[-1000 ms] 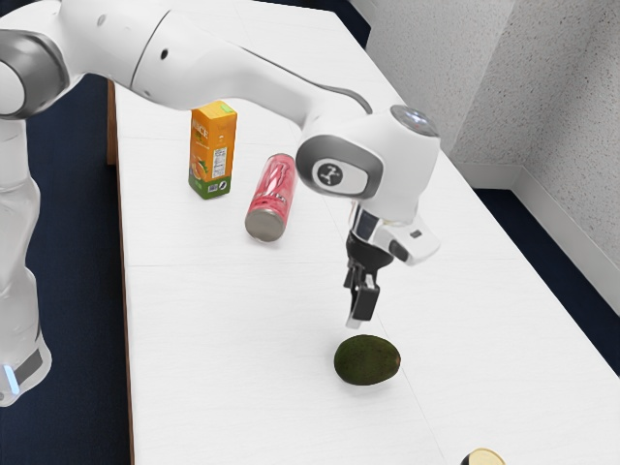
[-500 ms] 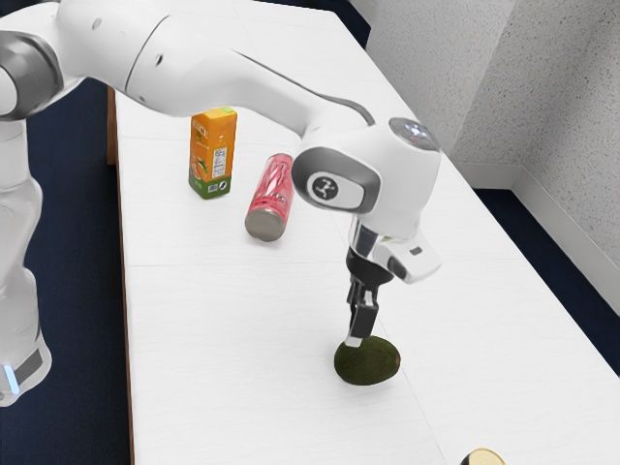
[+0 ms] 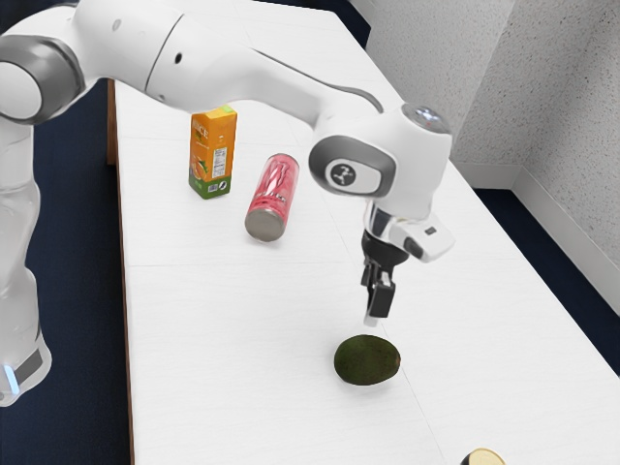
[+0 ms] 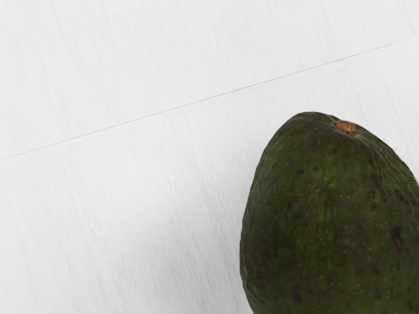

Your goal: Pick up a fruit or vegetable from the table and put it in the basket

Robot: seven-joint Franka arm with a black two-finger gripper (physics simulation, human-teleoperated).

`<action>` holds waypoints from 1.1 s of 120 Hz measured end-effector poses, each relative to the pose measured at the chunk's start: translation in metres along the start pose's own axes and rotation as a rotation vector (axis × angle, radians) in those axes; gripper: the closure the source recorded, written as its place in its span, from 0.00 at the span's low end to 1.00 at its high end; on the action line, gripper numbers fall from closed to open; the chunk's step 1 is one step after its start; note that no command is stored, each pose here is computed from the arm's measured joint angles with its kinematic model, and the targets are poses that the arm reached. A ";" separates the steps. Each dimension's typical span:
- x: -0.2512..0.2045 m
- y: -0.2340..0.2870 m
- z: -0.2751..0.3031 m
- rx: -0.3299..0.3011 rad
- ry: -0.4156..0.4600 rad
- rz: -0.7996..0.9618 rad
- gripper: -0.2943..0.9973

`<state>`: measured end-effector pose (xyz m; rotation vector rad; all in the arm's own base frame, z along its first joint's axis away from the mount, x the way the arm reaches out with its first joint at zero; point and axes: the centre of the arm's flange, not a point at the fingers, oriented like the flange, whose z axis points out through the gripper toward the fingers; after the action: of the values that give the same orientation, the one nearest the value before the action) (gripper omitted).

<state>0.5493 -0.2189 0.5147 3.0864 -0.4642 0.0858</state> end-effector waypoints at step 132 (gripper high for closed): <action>-0.003 0.031 0.028 -0.029 -0.006 0.053 0.23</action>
<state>0.5387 -0.2485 0.4868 3.0478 -0.5422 0.0701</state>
